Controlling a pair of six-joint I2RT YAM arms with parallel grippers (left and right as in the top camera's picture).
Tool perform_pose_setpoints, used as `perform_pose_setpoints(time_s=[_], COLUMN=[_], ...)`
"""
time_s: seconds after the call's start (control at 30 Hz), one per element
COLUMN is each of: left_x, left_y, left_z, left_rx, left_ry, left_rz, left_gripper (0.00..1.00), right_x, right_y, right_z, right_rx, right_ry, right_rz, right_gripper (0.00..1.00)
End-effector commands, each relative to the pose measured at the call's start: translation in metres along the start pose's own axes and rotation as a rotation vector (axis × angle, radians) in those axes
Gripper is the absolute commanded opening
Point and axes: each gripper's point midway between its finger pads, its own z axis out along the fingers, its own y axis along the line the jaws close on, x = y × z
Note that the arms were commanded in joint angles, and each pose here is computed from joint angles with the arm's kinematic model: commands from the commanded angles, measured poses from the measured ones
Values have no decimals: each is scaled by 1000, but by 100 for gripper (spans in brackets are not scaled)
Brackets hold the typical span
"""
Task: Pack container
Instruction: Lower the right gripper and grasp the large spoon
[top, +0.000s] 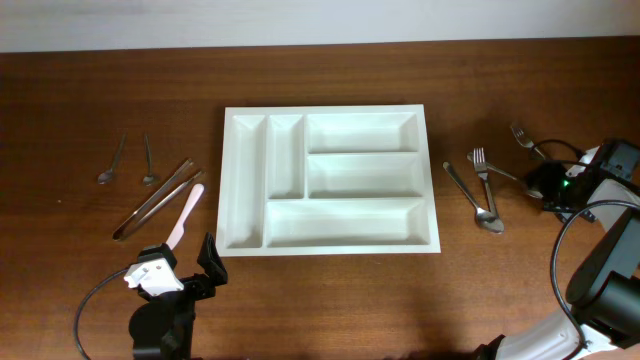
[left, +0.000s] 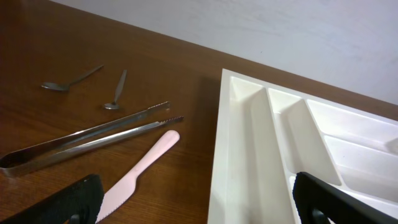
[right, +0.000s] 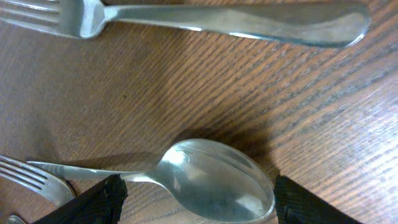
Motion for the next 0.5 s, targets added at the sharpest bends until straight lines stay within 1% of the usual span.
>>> perform_pose_setpoints(time_s=[0.0,0.13,0.23,0.33,0.43,0.47], left_x=[1,1,1,1,1,1], left_y=[-1,-1,-1,-1,-1,-1], left_z=[0,0,0,0,0,0], left_rx=[8,8,8,7,8,7], left_ry=[1,1,1,1,1,1], left_rz=[14,14,14,15,14,14], left_gripper=[99,99,99,99,99,99], right_x=[14,10,9,8,7,7], right_y=[-4,-1,-1,-1,-1,-1], right_z=[18,21,21,22,22,22], right_rx=[-4,-24,-26,-27,-27,-27], right_ry=[53,36,30,26,26,26], right_rz=[28,26,25,29,29,30], right_gripper=[77,75,67,50,40,34])
